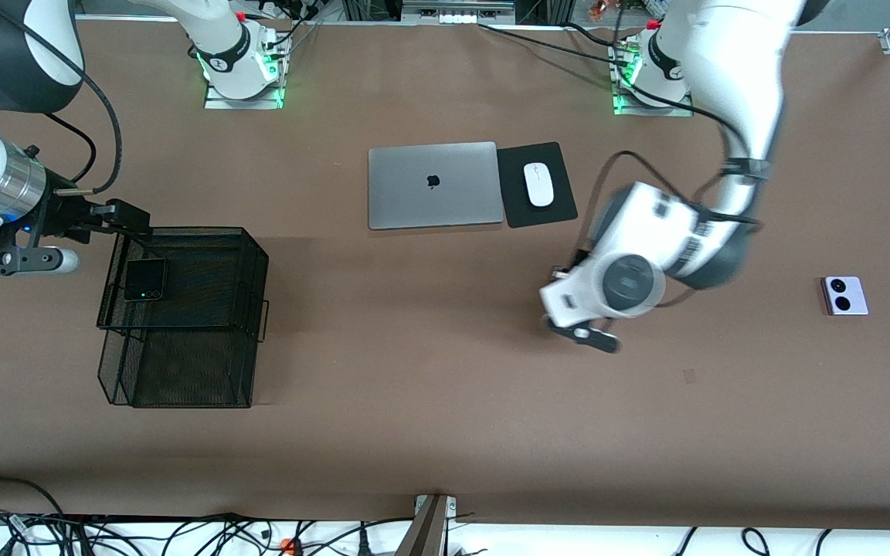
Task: Place phones with both arms
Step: 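Grasp the black slab phone with the left gripper and lift it, then set the slab phone down beside the laptop and open the left gripper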
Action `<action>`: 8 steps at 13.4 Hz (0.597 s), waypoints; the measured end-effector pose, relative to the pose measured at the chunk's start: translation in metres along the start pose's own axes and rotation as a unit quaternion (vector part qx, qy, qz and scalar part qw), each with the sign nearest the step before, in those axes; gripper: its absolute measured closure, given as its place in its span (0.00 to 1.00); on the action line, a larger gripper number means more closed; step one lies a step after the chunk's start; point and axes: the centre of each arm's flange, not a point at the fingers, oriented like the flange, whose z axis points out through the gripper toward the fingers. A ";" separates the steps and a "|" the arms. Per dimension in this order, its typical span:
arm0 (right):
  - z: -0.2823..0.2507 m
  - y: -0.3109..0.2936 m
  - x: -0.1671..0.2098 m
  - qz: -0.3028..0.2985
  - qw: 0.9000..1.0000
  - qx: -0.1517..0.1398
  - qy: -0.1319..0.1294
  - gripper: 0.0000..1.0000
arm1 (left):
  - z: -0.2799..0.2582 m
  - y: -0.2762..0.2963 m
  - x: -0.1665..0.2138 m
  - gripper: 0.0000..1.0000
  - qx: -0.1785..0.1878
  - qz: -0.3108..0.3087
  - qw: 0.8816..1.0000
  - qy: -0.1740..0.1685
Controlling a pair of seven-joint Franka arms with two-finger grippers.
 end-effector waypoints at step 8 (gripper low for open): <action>0.000 0.000 0.000 0.000 1.000 0.000 0.002 0.00 | 0.109 0.121 0.012 0.20 -0.036 -0.122 0.991 0.044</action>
